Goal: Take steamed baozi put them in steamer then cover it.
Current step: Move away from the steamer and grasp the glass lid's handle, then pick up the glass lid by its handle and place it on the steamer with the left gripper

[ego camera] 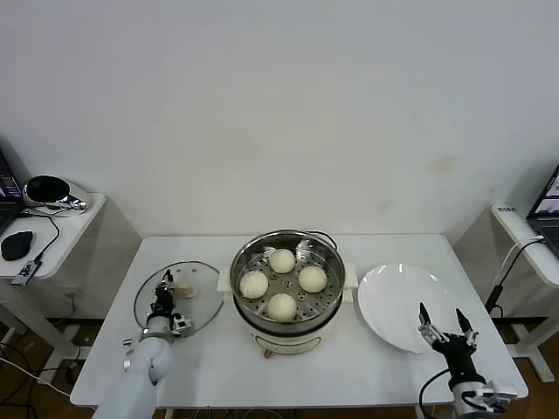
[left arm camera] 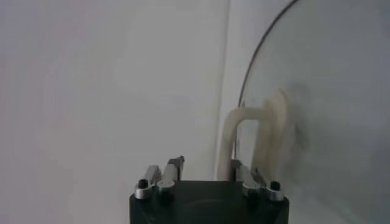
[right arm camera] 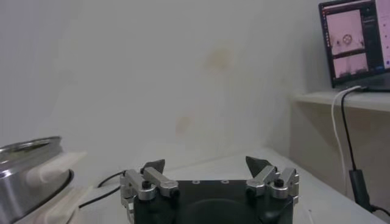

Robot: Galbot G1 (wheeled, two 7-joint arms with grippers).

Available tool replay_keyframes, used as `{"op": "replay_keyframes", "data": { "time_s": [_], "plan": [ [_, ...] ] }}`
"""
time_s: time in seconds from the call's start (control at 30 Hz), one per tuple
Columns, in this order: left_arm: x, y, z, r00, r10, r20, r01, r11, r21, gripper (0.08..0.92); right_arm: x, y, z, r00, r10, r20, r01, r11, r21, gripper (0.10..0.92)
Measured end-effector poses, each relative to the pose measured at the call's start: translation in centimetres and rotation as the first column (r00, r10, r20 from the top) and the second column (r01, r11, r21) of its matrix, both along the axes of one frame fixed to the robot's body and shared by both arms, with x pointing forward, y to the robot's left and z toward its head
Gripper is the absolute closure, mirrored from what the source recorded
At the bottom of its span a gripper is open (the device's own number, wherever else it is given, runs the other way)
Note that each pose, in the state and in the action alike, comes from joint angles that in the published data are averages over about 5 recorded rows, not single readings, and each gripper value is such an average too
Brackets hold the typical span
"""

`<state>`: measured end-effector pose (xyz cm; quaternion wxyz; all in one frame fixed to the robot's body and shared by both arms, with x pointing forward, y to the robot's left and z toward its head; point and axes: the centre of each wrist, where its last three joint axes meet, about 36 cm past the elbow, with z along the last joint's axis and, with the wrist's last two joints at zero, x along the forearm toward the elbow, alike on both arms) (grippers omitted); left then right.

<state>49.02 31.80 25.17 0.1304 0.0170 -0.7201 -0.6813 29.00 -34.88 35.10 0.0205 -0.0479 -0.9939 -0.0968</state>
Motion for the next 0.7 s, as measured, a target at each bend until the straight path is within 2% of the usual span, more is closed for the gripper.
{"op": "replay_keyframes", "data": {
  "time_s": [0.1,0.2,0.43,0.7],
  "plan": [
    [-0.6,-0.4,0.4,0.9992,0.039,-0.005,-0.04,0.999,-0.015,0.798,0.4,-0.1,0.5,1.0,0.003,0.012,-0.003,1.0,0.0,0.2],
    [-1.3,-0.9,0.9,0.9969,0.078,-0.001,-0.078,0.996,-0.032,0.841,0.8,0.0,0.9,1.0,0.008,0.026,-0.008,1.0,0.001,0.2],
    [-3.3,-1.6,2.6,0.9893,0.146,0.004,-0.146,0.988,-0.057,0.844,1.4,0.2,1.8,0.998,0.022,0.057,-0.023,1.0,0.004,0.2],
    [-6.3,-2.9,7.0,0.9819,0.188,0.021,-0.188,0.982,-0.025,0.844,1.9,0.3,2.6,0.997,0.025,0.068,-0.025,1.0,0.004,0.2]
  ]
}}
